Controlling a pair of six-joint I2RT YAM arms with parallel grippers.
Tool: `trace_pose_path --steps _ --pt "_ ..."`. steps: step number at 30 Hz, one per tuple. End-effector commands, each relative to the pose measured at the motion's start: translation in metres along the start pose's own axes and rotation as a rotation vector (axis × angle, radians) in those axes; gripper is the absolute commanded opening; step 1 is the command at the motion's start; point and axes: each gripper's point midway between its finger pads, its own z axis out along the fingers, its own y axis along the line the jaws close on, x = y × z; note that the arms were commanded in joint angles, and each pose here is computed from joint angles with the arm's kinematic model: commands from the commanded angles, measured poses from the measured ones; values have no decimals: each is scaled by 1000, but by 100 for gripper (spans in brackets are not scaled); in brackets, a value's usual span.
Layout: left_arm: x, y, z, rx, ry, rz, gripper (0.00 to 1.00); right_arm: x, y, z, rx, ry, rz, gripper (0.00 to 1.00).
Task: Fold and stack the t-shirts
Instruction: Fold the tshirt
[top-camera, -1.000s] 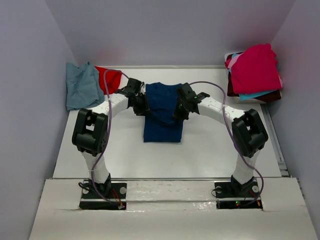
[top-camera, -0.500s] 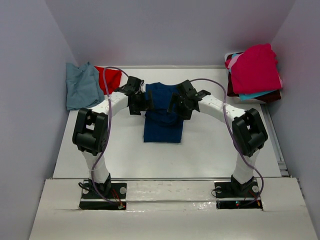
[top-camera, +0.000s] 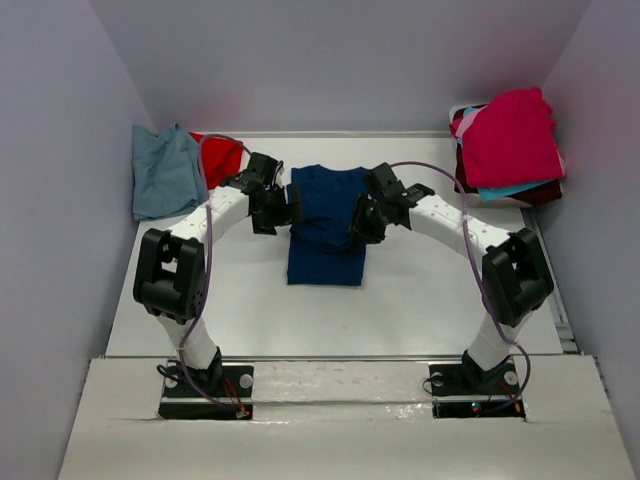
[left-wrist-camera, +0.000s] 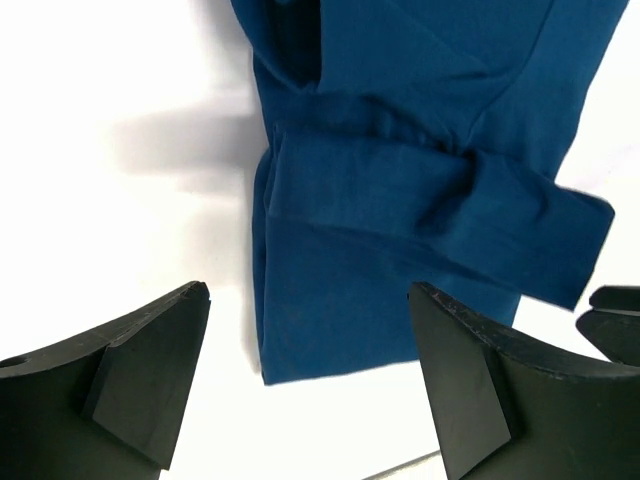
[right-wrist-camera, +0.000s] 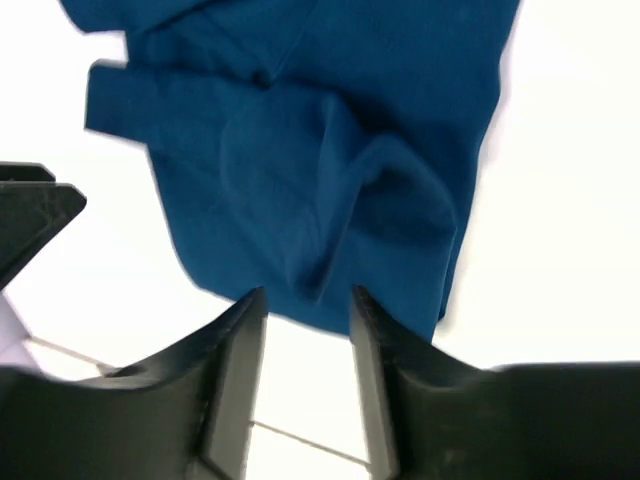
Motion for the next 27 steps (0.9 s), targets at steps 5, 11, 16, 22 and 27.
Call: trace_pose_path --steps 5,11,16,22,27 --pt "23 5 -21 -13 38 25 93 38 -3 -22 -71 143 27 13" --pt "26 8 -16 -22 55 19 93 56 -17 2 -31 215 20 7" --pt "20 6 -15 -23 53 21 93 54 -22 26 -2 226 2 7" --pt "19 6 -12 -30 62 24 92 38 -11 55 1 222 -25 7" --pt "21 8 -10 -36 74 23 92 16 0 61 -14 202 -20 7"
